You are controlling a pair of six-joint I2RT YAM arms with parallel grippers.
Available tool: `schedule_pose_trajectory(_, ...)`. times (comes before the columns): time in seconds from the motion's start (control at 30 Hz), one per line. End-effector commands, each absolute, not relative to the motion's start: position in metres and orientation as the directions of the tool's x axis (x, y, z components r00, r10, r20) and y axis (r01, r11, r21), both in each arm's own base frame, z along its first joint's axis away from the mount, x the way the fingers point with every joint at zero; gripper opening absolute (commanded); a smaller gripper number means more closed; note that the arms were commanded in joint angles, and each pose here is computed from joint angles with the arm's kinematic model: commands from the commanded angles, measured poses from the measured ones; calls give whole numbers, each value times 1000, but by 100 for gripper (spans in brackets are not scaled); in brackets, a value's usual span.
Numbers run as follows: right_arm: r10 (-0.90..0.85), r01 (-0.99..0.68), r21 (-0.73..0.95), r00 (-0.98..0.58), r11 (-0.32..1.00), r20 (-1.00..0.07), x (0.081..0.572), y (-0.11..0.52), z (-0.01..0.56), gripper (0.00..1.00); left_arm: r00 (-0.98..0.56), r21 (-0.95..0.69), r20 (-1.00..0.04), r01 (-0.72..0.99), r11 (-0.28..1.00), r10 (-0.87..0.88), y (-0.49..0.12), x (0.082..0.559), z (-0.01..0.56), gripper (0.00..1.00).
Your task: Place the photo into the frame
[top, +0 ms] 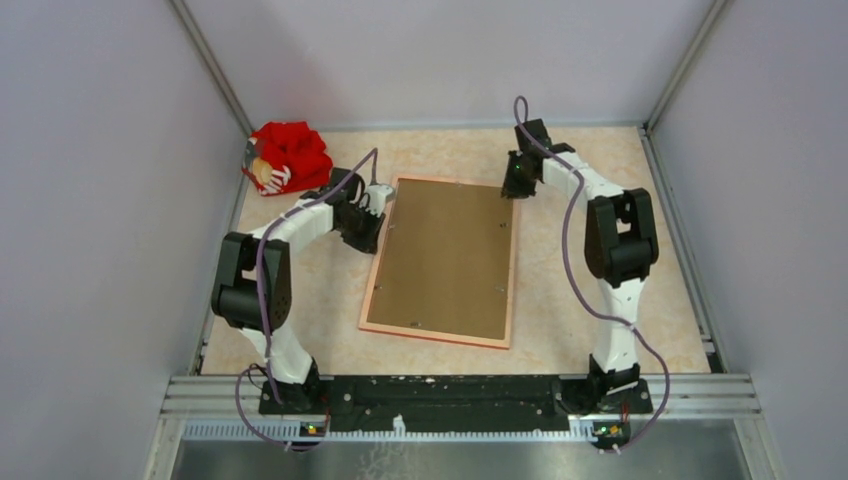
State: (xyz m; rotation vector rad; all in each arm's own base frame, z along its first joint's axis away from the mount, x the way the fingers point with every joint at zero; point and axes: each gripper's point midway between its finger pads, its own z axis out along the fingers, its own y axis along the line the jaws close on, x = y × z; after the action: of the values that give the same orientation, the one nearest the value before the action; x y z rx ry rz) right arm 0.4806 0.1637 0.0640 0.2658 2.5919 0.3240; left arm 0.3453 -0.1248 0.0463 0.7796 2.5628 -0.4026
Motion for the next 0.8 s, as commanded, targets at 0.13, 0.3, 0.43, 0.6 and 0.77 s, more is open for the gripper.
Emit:
schedule_pose_trajectory(0.13,145,-114,365,-778,924,-611,452,228,152,26,-705,-162,-544,620,768,454,-129,351,80,25)
schedule_pose_trajectory(0.3,144,-131,384,-780,914,-608,437,243,144,25,-714,-175,-539,613,771,446,-129,352,74,25)
schedule_pose_trajectory(0.43,137,-115,344,-766,932,-628,461,243,143,23,-718,-176,-537,609,773,444,-128,355,72,25)
schedule_pose_trajectory(0.6,157,-91,347,-765,933,-624,497,256,122,18,-718,-174,-538,607,775,441,-126,359,67,25)
schedule_pose_trajectory(0.77,186,-76,383,-777,920,-602,525,269,103,20,-721,-188,-538,608,771,437,-129,359,66,25)
